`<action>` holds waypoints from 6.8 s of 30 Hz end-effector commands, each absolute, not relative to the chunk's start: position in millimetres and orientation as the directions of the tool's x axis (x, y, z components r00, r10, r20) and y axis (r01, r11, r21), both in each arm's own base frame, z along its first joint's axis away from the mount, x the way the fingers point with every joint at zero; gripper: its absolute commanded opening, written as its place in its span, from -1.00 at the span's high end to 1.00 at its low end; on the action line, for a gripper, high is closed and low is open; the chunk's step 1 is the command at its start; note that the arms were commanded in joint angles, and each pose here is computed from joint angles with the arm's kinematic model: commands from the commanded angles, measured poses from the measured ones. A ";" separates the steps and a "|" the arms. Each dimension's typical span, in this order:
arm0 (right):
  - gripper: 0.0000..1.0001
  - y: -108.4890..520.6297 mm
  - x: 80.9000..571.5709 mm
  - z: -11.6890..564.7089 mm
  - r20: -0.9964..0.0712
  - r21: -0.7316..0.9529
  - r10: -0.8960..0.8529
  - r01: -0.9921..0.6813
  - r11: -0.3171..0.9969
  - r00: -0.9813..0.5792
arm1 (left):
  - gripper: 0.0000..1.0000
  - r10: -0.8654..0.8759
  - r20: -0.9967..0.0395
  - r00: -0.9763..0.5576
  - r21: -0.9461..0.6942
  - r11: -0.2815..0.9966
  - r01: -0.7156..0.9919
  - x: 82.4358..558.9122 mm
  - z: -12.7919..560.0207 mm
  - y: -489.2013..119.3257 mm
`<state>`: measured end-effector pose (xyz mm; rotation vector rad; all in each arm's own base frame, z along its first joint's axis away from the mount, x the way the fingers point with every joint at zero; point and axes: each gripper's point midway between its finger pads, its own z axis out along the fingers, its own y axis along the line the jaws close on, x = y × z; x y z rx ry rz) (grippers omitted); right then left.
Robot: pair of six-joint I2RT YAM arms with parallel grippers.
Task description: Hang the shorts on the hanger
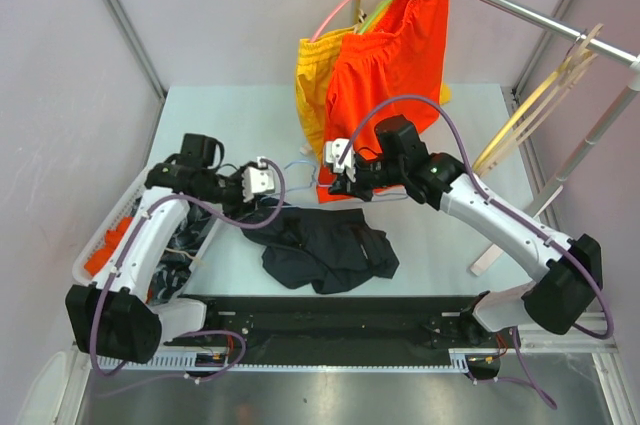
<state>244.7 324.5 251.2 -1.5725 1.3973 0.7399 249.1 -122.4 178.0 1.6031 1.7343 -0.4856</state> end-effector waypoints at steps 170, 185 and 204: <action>1.00 183.8 277.1 164.2 -0.685 0.101 -0.580 -0.846 0.524 -0.441 | 1.00 0.945 -0.328 -0.006 0.310 0.114 0.944 226.1 141.7 6.2; 1.00 225.5 242.1 199.7 -0.758 0.048 -0.589 -0.925 0.376 -0.278 | 1.00 0.921 -0.389 -0.035 0.257 0.145 0.955 235.1 143.8 -53.6; -0.49 259.1 212.0 251.1 -0.862 0.000 -0.491 -0.970 0.241 -0.122 | 1.00 0.825 -0.535 0.180 0.307 -0.009 0.952 214.5 175.0 -87.7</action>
